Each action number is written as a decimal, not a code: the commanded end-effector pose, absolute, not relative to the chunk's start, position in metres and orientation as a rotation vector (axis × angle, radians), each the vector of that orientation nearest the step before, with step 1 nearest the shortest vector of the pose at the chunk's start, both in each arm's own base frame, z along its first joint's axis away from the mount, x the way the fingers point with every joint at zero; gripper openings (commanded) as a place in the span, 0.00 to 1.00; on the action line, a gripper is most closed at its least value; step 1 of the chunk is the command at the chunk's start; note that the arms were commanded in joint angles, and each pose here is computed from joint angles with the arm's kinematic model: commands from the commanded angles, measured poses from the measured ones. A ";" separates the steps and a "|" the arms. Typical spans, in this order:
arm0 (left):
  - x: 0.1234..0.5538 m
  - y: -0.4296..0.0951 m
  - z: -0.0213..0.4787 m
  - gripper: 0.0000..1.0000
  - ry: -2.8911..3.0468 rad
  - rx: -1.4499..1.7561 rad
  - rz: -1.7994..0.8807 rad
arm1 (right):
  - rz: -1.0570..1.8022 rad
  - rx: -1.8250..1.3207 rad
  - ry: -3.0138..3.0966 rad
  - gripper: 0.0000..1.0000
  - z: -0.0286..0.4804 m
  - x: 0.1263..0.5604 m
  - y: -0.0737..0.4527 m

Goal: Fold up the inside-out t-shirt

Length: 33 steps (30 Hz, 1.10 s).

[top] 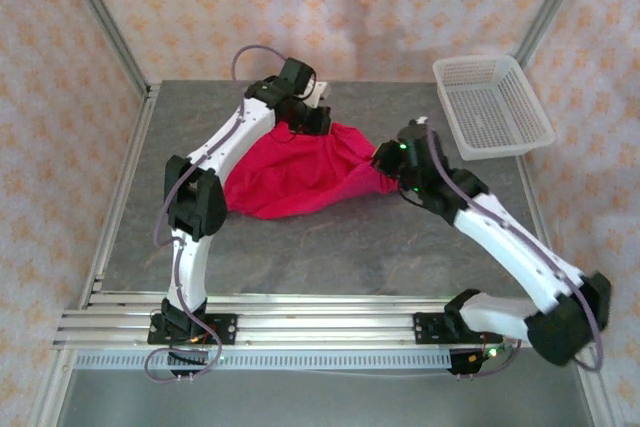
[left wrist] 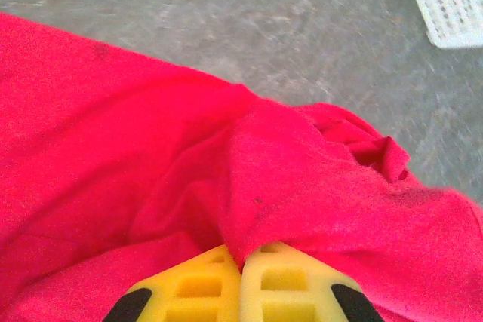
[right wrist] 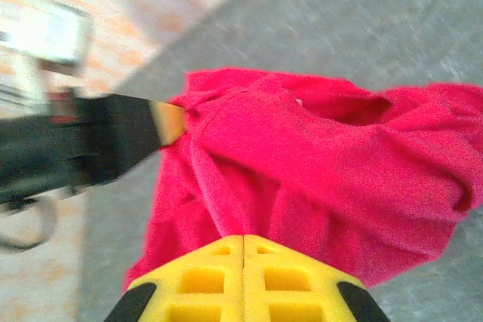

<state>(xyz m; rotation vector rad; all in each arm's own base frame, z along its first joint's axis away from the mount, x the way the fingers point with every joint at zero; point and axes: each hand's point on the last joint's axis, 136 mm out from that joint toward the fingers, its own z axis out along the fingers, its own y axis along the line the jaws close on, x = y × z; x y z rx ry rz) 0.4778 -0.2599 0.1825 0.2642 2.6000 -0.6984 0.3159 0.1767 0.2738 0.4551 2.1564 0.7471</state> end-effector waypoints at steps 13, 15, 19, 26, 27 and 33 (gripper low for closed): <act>0.472 -0.270 0.157 0.00 2.638 0.187 -0.735 | 0.609 0.637 2.299 0.00 0.138 0.281 0.137; 0.467 -0.273 0.158 0.00 2.642 0.206 -0.738 | 0.621 0.627 2.317 0.00 0.141 0.286 0.143; 0.466 -0.276 0.162 0.00 2.649 0.201 -0.787 | 0.691 0.583 2.295 0.00 0.155 0.297 0.160; 0.463 -0.281 0.166 0.00 2.623 0.171 -0.857 | 0.809 0.552 2.311 0.23 0.147 0.328 0.204; 0.463 -0.281 0.167 0.00 2.619 0.164 -0.865 | 0.825 0.542 2.313 0.27 0.145 0.334 0.212; 0.463 -0.282 0.173 0.00 2.608 0.151 -0.885 | 0.838 0.517 2.351 0.46 0.125 0.371 0.253</act>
